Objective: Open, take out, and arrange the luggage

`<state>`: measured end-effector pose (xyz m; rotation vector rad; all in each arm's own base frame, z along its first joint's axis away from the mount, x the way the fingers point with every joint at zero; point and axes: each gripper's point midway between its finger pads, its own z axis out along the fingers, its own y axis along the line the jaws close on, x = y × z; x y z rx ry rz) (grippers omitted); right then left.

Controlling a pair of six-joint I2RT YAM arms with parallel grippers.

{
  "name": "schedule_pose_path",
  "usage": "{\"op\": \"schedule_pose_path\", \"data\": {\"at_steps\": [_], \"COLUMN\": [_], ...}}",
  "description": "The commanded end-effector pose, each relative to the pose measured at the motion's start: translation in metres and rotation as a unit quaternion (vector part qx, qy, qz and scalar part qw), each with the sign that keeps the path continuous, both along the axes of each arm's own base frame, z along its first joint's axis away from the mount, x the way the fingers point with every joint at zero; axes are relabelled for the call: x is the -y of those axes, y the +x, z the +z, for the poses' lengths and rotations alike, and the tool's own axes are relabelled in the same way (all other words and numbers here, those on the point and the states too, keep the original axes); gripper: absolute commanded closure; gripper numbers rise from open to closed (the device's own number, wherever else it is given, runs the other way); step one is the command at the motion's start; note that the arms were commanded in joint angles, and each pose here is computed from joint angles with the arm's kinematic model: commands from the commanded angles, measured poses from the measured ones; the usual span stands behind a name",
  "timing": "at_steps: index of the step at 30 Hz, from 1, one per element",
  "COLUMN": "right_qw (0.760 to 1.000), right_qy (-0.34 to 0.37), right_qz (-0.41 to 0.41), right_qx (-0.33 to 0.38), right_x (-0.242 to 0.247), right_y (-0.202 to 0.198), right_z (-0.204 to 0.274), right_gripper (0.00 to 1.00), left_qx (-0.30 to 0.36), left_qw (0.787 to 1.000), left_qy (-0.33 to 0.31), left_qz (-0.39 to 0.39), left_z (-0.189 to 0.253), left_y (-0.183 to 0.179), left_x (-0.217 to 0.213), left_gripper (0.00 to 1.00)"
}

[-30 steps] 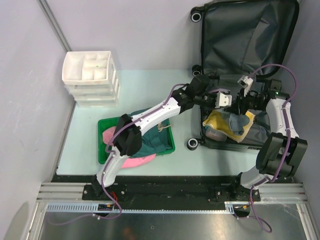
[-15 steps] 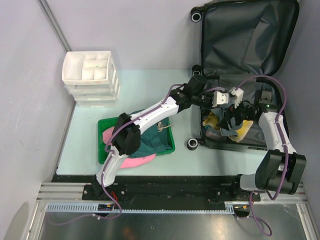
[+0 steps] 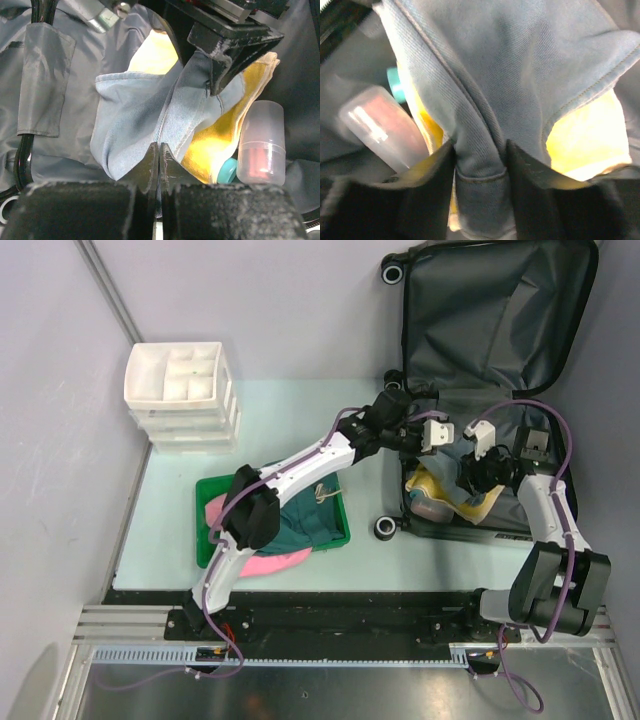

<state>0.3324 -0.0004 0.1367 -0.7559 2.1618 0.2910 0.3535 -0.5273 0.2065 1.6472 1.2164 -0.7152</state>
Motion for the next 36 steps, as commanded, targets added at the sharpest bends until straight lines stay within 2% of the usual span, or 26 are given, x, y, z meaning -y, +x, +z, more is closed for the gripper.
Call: {"op": "schedule_pose_path", "data": {"at_steps": [1,2,3,5,10,16,19,20,22,23,24,25,28,32,36], "right_qw": [0.998,0.996,0.995,0.992,0.965,0.943,0.943,0.94,0.935,0.933,0.93,0.924,0.916,0.906,0.898], "right_qy": [-0.061,-0.071,-0.073,-0.08,-0.121,-0.108,-0.08,-0.065,-0.049,-0.046,-0.041,-0.032,-0.02,-0.012,0.004], "right_qz": [0.023,0.035,0.034,0.036,0.048,0.082,0.113,0.116,0.145,0.153,0.157,0.182,0.202,0.249,0.288], "right_qx": [0.021,0.038,0.052,0.094,0.228,0.305,0.302,0.315,0.32,0.322,0.33,0.335,0.347,0.343,0.332], "right_x": [0.018,0.018,0.018,0.016,0.0,-0.051,-0.092,-0.104,-0.139,-0.15,-0.161,-0.187,-0.225,-0.3,-0.356], "right_y": [0.001,0.003,0.006,0.015,0.04,0.064,0.077,0.078,0.081,0.089,0.093,0.089,0.1,0.107,0.104], "right_z": [0.002,0.013,0.022,0.048,0.148,0.223,0.23,0.251,0.257,0.259,0.264,0.266,0.269,0.242,0.241], "right_gripper": [0.64,0.91,1.0,1.0,1.0,1.0,1.0,1.0,1.0,1.0,1.0,1.0,1.0,1.0,1.0], "left_qx": [0.043,0.046,0.041,0.05,0.088,0.135,0.159,0.153,0.169,0.155,0.169,0.17,0.174,0.16,0.145], "left_qw": [0.996,0.994,0.994,0.992,0.982,0.963,0.955,0.957,0.949,0.953,0.947,0.946,0.939,0.929,0.926], "left_qy": [-0.082,-0.092,-0.097,-0.106,-0.149,-0.198,-0.199,-0.188,-0.192,-0.175,-0.179,-0.174,-0.151,-0.122,-0.105], "left_qz": [0.02,0.026,0.034,0.04,0.069,0.123,0.151,0.161,0.183,0.192,0.206,0.215,0.256,0.311,0.333], "left_z": [0.099,0.111,0.115,0.129,0.193,0.274,0.294,0.283,0.299,0.28,0.292,0.288,0.266,0.226,0.195], "left_y": [0.008,0.011,0.016,0.019,0.029,0.039,0.038,0.042,0.036,0.038,0.031,0.03,0.029,0.024,0.013], "left_x": [-0.014,-0.015,-0.019,-0.024,-0.055,-0.122,-0.164,-0.174,-0.211,-0.219,-0.243,-0.254,-0.295,-0.352,-0.38], "left_gripper": [1.0,1.0,1.0,1.0,1.0,1.0,1.0,1.0,1.0,1.0,1.0,1.0,1.0,1.0,1.0]}}
